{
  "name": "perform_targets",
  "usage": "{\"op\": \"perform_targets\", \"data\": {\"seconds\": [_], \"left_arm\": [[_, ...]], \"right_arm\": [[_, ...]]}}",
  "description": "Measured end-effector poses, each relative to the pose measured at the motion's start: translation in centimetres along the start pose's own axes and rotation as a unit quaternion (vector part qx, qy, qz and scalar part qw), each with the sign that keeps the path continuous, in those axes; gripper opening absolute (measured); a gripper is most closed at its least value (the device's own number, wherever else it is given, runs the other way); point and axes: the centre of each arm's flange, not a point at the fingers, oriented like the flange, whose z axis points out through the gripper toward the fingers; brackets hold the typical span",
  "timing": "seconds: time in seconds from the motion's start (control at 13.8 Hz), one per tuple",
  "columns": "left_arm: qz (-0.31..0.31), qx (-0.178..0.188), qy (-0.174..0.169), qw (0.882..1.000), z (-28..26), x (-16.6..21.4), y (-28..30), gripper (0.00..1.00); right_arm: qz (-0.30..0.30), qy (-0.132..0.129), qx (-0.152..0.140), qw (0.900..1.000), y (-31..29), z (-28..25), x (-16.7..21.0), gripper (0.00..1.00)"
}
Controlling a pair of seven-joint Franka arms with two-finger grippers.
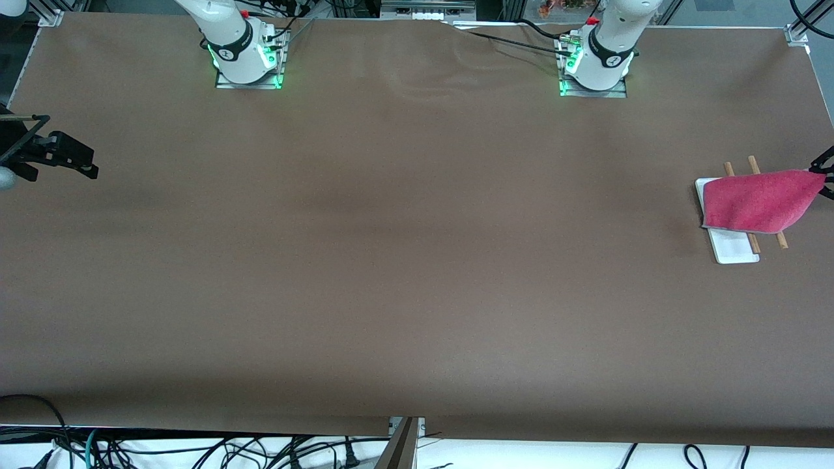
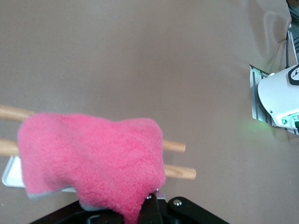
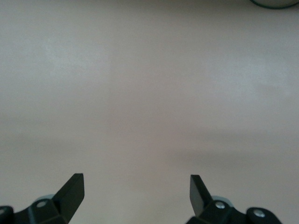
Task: Pass towel and hang on rack
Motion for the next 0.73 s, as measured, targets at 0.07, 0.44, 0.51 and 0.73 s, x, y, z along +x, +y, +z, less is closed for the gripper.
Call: {"op": "perform_targets", "data": {"seconds": [0.07, 0.44, 0.51, 0.73], "left_arm": [[-0.003, 0.001, 0.002, 1.0, 0.0, -0.7, 0.0, 0.16], [-0.002, 0.015, -0.002, 1.0, -0.4, -2.7, 0.1, 0.49], [-0.001, 0.016, -0.001, 1.0, -0.2, -3.2, 0.1, 0.58], [-0.004, 0.025, 0.001, 1.0, -0.5, -4.5, 0.2, 0.88]], "right_arm": [[-0.002, 0.002, 0.0, 1.0, 0.0, 0.0, 0.0, 1.0], [-0.005, 0.007, 0.001, 1.0, -0.1, 0.0, 0.3, 1.0], [-0.006, 0.008, 0.001, 1.0, -0.2, 0.0, 0.4, 1.0], [-0.008, 0.008, 0.002, 1.0, -0.4, 0.0, 0.4, 1.0]]}}
